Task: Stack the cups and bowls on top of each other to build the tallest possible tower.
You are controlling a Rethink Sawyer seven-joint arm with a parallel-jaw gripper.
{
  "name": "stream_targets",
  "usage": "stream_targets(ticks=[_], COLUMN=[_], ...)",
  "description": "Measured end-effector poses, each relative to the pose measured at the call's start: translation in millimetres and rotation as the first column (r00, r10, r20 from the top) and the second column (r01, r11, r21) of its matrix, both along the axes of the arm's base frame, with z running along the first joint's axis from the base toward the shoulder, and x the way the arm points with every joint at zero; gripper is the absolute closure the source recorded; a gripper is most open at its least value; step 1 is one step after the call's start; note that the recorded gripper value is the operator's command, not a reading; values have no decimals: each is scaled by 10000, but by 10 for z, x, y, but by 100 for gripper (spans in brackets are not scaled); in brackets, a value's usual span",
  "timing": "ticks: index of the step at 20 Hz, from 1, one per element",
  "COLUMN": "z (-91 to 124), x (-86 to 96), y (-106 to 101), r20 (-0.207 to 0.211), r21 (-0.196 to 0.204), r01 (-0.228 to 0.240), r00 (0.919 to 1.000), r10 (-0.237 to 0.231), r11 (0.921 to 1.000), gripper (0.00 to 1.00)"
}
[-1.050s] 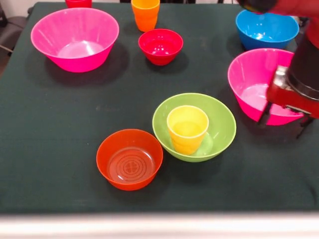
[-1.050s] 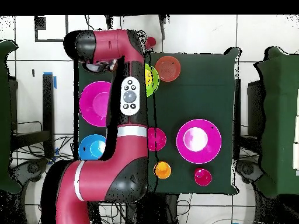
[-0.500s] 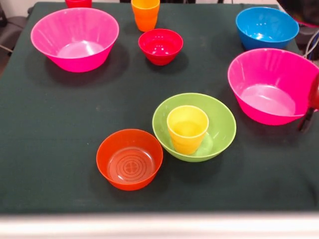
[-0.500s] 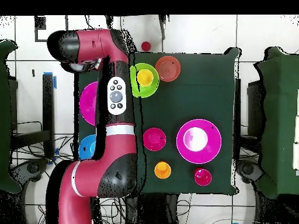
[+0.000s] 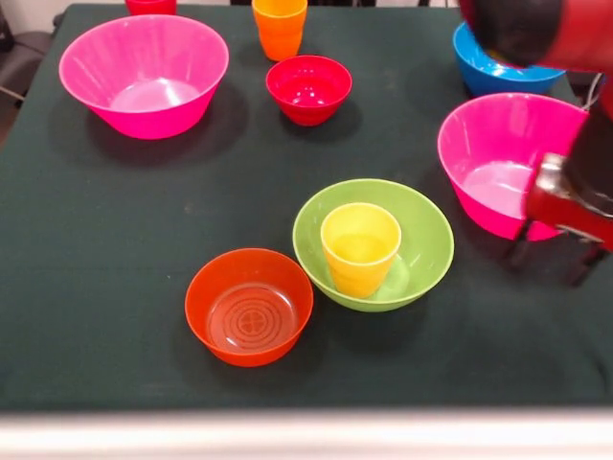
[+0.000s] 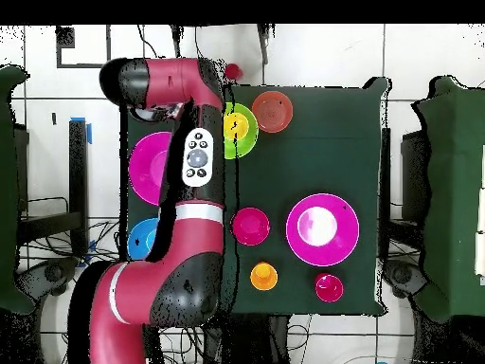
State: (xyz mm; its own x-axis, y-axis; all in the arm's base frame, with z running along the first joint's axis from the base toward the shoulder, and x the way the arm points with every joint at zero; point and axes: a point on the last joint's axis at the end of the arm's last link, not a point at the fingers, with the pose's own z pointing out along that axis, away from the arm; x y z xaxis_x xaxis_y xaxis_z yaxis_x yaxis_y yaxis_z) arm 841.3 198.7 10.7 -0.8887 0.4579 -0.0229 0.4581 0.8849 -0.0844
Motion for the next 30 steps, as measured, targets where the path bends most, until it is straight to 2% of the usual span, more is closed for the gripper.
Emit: stream_targets(ticks=[3,5,13,17,27,30], z=[22,94,349,471,656,655], x=[-26,-51,-51,-20,27,30], y=[-213,-473,-976,-1096,-1138,-1148], r20=[-41,-101,74,255,514,580], r21=[-225,-400,-545,-719,-869,-868], r01=[276,645,1400,1448,1404,1416], r00=[9996,9978,9901,9893,9893,9889], r10=[-277,-650,-1398,-1433,-1363,-1369], r11=[9994,9971,9886,9868,9863,9861], gripper=[0,0,0,0,0,0])
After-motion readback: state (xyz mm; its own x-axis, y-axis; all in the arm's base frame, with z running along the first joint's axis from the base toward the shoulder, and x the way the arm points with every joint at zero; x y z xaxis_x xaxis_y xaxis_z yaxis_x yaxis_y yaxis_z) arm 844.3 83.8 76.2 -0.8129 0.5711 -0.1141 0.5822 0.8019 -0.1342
